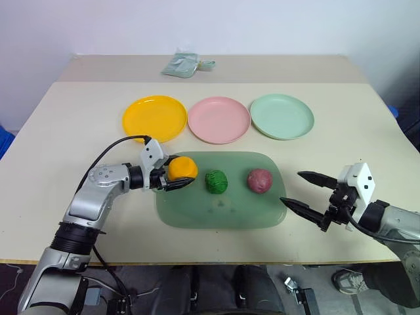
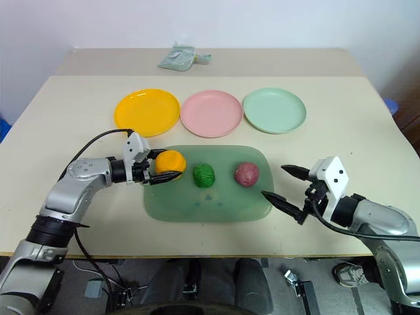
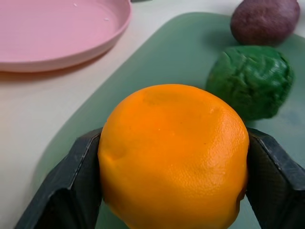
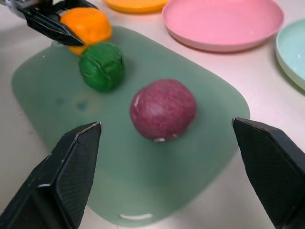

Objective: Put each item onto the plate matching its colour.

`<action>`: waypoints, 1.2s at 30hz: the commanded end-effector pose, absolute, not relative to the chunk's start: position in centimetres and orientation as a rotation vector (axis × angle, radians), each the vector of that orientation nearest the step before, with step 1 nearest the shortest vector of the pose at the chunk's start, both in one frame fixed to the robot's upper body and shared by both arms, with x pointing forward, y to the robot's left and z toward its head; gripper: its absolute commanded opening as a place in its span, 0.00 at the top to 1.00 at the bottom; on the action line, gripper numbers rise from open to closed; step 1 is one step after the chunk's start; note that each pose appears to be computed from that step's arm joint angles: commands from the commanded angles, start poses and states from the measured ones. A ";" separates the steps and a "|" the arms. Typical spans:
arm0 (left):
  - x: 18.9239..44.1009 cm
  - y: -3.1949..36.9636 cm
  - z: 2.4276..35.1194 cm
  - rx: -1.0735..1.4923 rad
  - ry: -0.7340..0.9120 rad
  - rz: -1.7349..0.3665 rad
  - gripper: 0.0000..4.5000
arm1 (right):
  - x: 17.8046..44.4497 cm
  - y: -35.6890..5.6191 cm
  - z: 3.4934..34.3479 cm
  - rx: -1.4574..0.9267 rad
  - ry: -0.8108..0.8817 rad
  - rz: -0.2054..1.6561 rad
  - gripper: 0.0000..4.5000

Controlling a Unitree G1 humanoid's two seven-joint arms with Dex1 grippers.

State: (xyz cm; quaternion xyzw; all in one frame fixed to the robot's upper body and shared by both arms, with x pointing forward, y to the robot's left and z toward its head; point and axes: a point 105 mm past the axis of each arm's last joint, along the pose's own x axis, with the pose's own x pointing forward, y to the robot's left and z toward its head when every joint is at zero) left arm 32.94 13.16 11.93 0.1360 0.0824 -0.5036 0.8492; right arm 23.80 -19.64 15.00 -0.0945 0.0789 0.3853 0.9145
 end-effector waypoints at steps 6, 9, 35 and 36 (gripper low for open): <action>39.3 17.8 16.8 0.234 -0.020 -0.561 0.27 | 25.0 -17.6 17.0 -0.208 0.052 0.819 0.00; 42.8 20.7 17.8 0.179 0.016 -0.282 0.27 | 26.4 -17.0 17.5 -0.209 0.021 0.810 0.00; 31.1 17.1 17.6 0.345 -0.094 -0.878 0.01 | 28.9 -7.2 13.3 -0.371 0.139 0.961 0.00; 29.8 16.4 16.5 0.352 -0.040 -0.939 0.01 | 29.1 -6.9 13.0 -0.373 0.150 0.958 0.00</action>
